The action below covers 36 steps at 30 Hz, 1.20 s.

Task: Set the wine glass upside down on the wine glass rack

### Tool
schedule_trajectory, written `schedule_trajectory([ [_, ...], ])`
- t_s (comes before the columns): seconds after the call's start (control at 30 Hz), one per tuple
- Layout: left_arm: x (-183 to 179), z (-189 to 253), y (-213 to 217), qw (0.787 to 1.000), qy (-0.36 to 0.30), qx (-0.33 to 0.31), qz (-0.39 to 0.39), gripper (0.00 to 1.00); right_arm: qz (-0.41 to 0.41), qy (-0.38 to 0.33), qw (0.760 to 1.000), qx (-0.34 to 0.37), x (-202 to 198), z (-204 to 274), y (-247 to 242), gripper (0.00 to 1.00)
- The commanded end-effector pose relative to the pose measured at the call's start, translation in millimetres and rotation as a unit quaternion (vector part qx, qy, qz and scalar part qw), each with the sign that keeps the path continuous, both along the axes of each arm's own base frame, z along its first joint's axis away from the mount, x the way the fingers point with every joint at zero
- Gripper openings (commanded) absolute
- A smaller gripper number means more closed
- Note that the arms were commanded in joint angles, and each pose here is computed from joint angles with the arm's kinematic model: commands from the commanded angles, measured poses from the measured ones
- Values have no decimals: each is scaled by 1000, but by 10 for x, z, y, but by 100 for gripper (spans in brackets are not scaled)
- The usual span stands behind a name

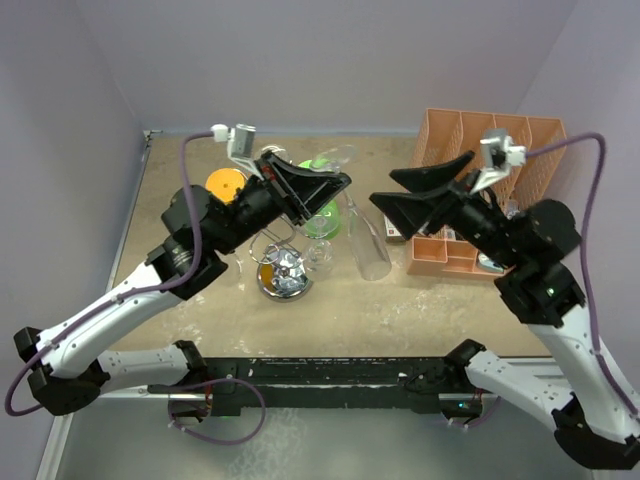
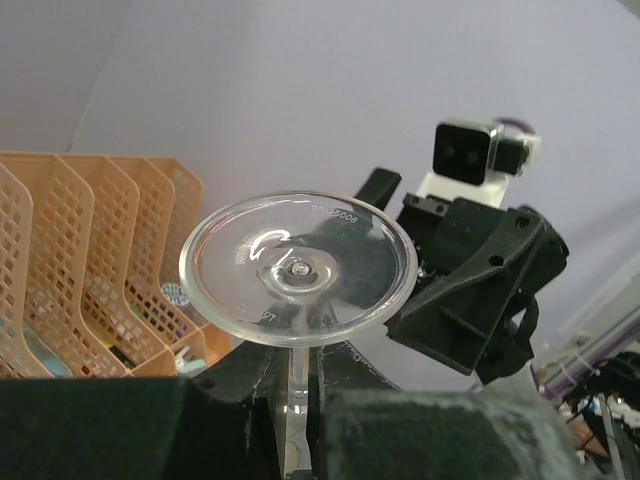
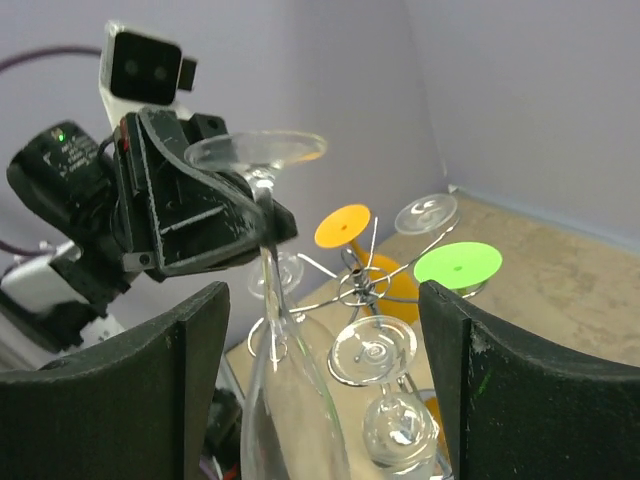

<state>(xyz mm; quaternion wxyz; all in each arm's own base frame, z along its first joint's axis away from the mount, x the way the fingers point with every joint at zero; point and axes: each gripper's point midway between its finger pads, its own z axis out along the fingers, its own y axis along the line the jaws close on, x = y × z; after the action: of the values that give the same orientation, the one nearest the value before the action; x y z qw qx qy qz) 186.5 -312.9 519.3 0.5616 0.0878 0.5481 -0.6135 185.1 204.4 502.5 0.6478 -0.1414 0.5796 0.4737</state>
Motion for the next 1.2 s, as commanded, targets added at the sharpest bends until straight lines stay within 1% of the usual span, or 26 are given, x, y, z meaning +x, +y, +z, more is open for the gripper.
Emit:
schedule_trajectory([
  [0.0,-175,103,-146,997,-47,19,-56,0,99,-72,992,-32,-218,159,263,77],
  [0.1,-181,68,-224,996,-55,32,-69,0,117,-65,990,-48,-178,57,356,74],
  [0.27,-204,35,-242,994,-71,44,-73,0,100,-45,992,-55,-53,-76,375,62],
  [0.3,-206,32,-232,994,-74,46,-71,0,101,-42,992,-56,-51,-107,379,61],
  [0.43,-205,37,-173,994,-84,47,-59,0,106,-34,992,-63,-77,-227,379,62],
  [0.6,-223,19,-148,992,-99,52,-55,0,133,-34,988,-69,-203,-392,389,67],
  [0.7,-263,20,-152,990,-111,54,-63,0,147,-32,986,-67,-258,-451,398,67],
  [0.77,-283,25,-155,989,-117,53,-67,0,148,-28,986,-65,-253,-465,405,63],
  [0.9,-331,42,-164,987,-128,49,-78,0,149,-19,986,-66,-196,-489,448,50],
  [1.07,-377,9,-200,985,-134,52,-95,0,192,-9,978,-74,-233,-564,567,37],
  [1.17,-398,-8,-213,984,-136,53,-103,0,197,-4,978,-74,-207,-597,602,31],
])
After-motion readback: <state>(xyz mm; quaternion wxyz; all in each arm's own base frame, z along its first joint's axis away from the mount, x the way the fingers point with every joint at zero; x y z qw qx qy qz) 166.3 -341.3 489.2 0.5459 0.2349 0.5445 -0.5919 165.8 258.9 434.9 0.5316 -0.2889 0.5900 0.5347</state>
